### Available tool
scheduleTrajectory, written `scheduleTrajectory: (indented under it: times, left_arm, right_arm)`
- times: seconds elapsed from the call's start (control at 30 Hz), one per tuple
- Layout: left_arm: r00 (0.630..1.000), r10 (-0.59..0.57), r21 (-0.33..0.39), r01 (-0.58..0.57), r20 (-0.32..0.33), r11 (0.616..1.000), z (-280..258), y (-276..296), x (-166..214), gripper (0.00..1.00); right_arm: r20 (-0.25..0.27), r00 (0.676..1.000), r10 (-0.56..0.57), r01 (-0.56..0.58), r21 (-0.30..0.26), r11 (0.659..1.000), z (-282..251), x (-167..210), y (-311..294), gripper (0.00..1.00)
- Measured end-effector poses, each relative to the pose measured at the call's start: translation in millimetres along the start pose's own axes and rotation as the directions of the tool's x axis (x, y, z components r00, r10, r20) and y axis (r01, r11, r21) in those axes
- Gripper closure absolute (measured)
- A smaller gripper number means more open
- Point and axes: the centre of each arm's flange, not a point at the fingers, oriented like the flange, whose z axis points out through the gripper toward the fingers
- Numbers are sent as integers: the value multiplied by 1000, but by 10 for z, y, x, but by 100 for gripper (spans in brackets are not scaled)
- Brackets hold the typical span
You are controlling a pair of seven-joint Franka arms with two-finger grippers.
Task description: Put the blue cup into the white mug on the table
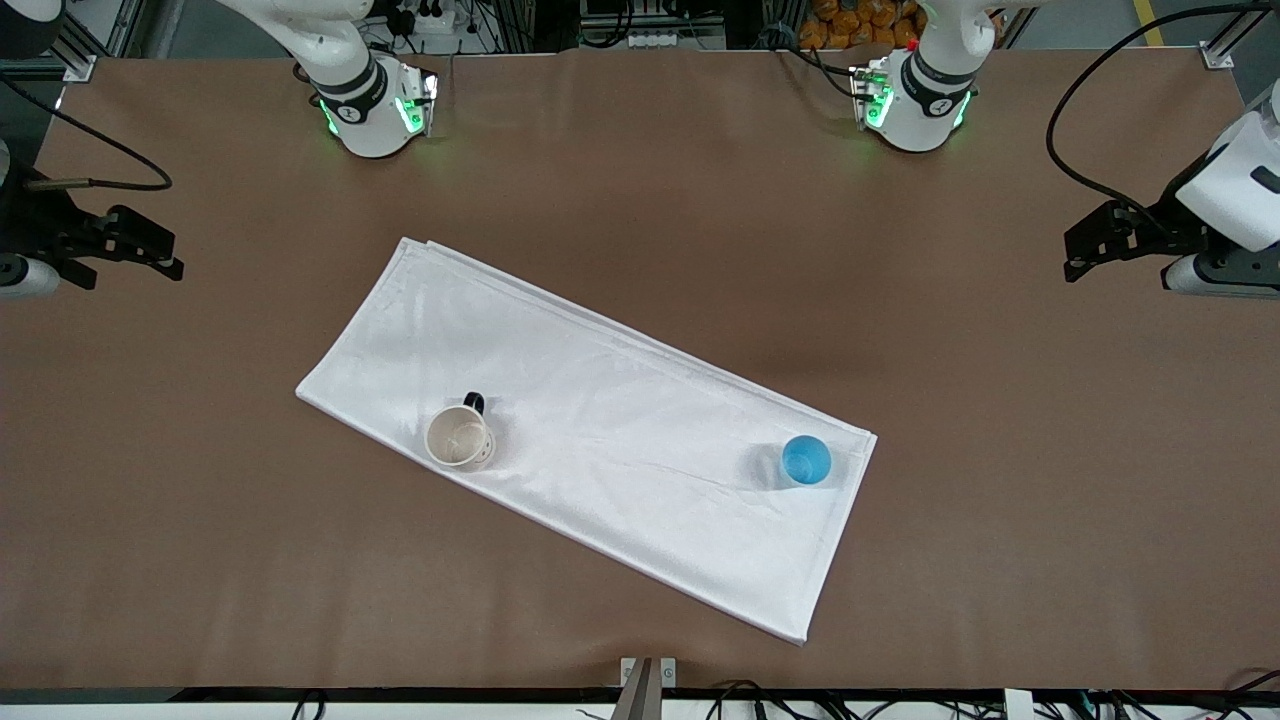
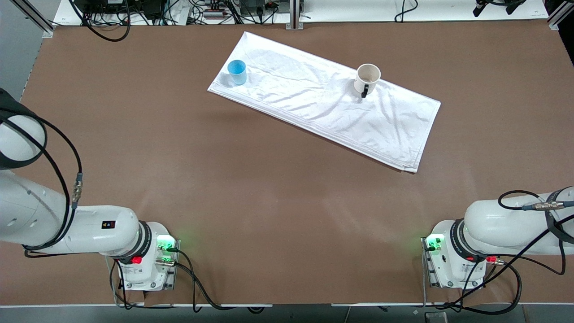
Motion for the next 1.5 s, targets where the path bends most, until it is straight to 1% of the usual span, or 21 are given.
scheduleTrajectory:
  times: [0.43, 0.63, 0.83, 0.93, 1.0, 1.13, 1.5]
  left_arm:
    - [1000, 1, 0, -1, 3, 1000, 13, 4, 5, 0]
    - [1000, 1, -3, -1, 28, 1000, 147, 1, 58, 0]
    - [995, 11, -11, -10, 97, 1000, 563, 34, 220, 0]
    - [992, 22, -17, -20, 121, 1000, 799, 91, 326, 0]
    - [991, 28, -21, -26, 128, 999, 945, 158, 398, 0]
    - [991, -6, -21, 8, 136, 1000, 1209, 298, 522, 0]
    - [987, -63, -19, 67, 151, 998, 1794, 746, 728, 0]
  right_arm:
    - [-1, 1000, -1, 1, 1, 1000, -3, -4, -10, 0]
    - [0, 1000, -2, 2, 2, 1000, 0, -4, -16, 0]
    - [1, 1000, -4, 4, 2, 1000, 4, -4, -24, 0]
    - [1, 1000, -4, 4, 2, 1000, 6, -4, -24, 0]
    - [1, 1000, -4, 4, 2, 1000, 6, -4, -25, 0]
    - [2, 1000, -4, 4, 2, 1000, 8, -4, -25, 0]
    - [5, 1000, -6, 6, 3, 1000, 24, -4, -38, 0]
